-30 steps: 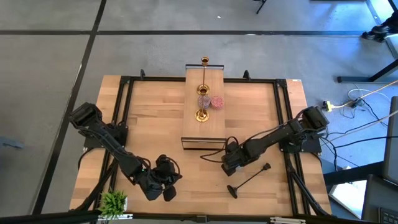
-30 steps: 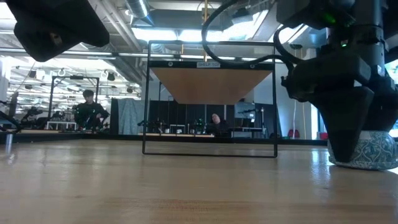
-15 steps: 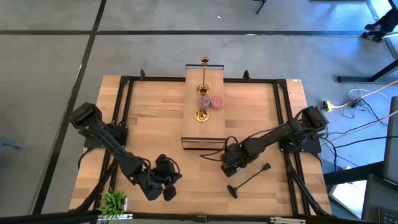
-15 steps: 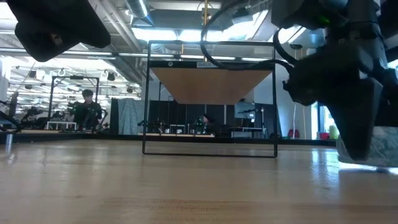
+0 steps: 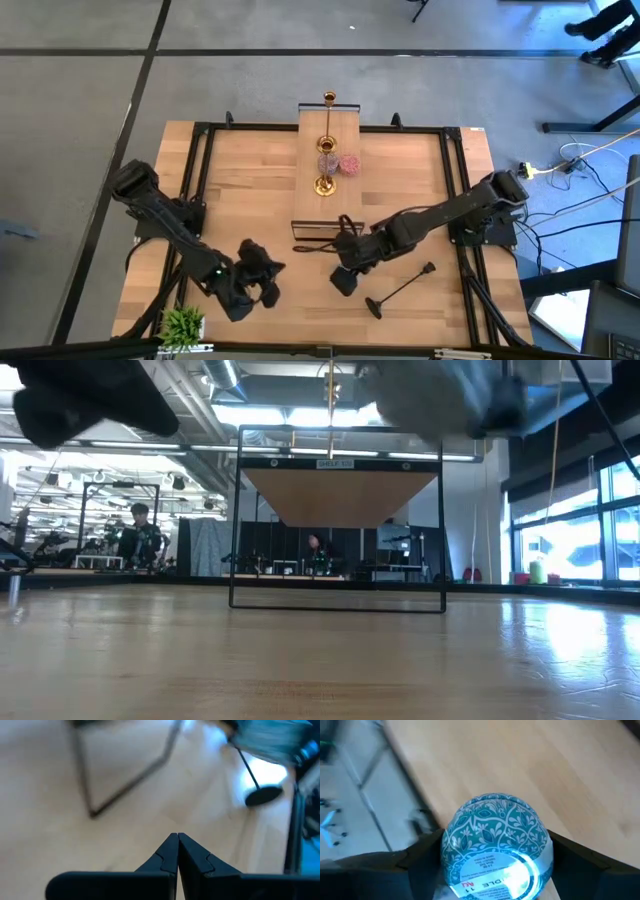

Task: Pick & Place candle stick holders
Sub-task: Put the blue scented candle on the shelf

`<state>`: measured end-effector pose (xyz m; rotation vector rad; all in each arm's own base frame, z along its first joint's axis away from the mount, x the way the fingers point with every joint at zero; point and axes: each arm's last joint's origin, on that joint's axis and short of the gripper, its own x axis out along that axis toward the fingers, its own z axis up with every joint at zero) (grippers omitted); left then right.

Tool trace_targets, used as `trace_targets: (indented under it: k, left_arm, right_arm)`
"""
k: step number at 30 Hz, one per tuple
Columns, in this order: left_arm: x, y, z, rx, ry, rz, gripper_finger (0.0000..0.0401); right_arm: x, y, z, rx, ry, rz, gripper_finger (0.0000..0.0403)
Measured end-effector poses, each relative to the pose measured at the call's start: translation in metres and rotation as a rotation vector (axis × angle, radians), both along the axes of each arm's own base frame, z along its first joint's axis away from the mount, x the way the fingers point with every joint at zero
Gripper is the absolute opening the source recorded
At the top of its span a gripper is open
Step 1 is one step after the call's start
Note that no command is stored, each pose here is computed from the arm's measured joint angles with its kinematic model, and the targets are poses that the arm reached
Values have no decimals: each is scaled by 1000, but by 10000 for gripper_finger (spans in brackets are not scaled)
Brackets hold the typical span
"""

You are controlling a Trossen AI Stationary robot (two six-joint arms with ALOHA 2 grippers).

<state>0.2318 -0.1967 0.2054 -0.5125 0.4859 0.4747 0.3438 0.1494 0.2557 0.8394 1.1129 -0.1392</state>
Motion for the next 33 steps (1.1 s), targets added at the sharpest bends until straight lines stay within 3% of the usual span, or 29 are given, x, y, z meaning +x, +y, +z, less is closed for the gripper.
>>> trace_targets:
  k: [9,18,24,28,33]
  left_arm:
    - [-46,13,36,-29,-317,251,2]
    - [-78,20,73,-211,-543,284,2]
    - [-100,26,96,-291,-637,256,2]
    - [-109,26,109,-313,-714,262,2]
    - [-103,22,127,-346,-698,235,2]
  right_arm:
    - [24,-12,120,-133,-474,73,300]
    - [13,-22,224,-283,-947,124,307]
    - [3,-26,257,-359,-1142,143,308]
    - [3,-27,261,-387,-1174,150,308]
    - [3,-27,261,-398,-1178,155,309]
